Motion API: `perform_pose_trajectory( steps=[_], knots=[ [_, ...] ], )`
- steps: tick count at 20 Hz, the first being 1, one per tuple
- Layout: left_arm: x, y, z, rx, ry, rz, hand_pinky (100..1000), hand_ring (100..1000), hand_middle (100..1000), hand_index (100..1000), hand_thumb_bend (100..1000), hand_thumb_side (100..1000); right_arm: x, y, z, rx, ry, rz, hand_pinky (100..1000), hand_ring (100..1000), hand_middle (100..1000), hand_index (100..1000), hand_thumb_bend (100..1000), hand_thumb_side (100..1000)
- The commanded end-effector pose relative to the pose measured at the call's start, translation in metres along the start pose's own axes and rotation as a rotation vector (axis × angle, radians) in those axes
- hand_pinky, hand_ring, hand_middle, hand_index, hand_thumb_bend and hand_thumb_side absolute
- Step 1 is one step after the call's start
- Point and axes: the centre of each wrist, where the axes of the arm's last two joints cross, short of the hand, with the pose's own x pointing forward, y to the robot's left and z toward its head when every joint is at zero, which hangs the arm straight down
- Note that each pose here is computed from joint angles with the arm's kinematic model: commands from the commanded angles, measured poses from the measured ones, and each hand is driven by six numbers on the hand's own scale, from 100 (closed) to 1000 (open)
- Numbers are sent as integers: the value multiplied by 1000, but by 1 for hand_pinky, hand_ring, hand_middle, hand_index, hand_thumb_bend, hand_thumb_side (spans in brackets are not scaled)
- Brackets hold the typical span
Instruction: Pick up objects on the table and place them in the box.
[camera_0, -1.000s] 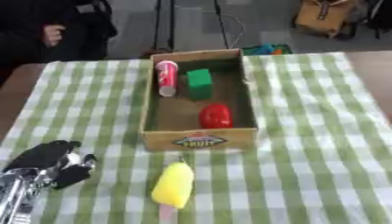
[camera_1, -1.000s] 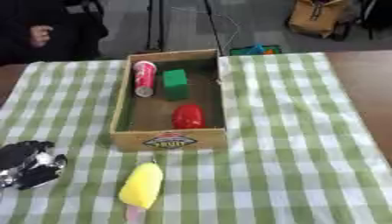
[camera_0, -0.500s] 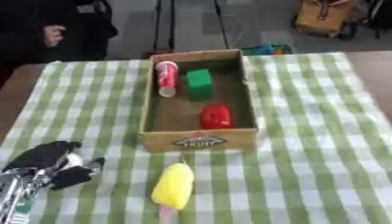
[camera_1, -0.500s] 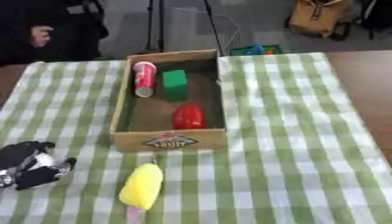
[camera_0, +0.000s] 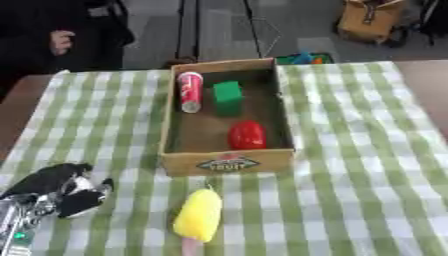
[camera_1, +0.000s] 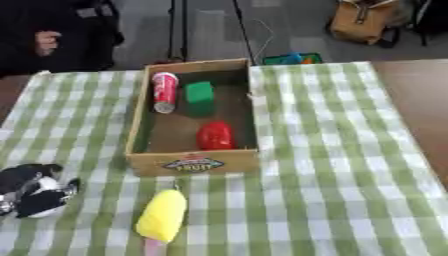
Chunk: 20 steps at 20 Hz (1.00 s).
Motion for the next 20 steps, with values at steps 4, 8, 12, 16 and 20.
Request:
perform_pose_trajectory(
  steps=[4,8,12,16,20],
  knots=[
    [-2,-27,-11,-127,9,26,346,583,796,969,247,855,5,0,-8,-29,-41,-24,422,436,318,451,100,745],
    [-2,-29,-13,-137,5,22,361,594,801,976,309,854,5,0,-9,-31,-41,-26,422,436,318,451,100,741],
    [-3,-30,-14,-143,4,15,368,598,804,985,313,822,5,0,-9,-32,-41,-27,422,435,318,451,100,744],
    [-4,-30,-16,-144,12,9,363,599,799,979,229,726,5,0,-9,-32,-42,-27,422,435,318,451,100,746],
    [-5,-30,-16,-137,35,2,348,596,786,962,147,638,5,0,-9,-33,-41,-27,421,435,317,451,100,746]
  ],
)
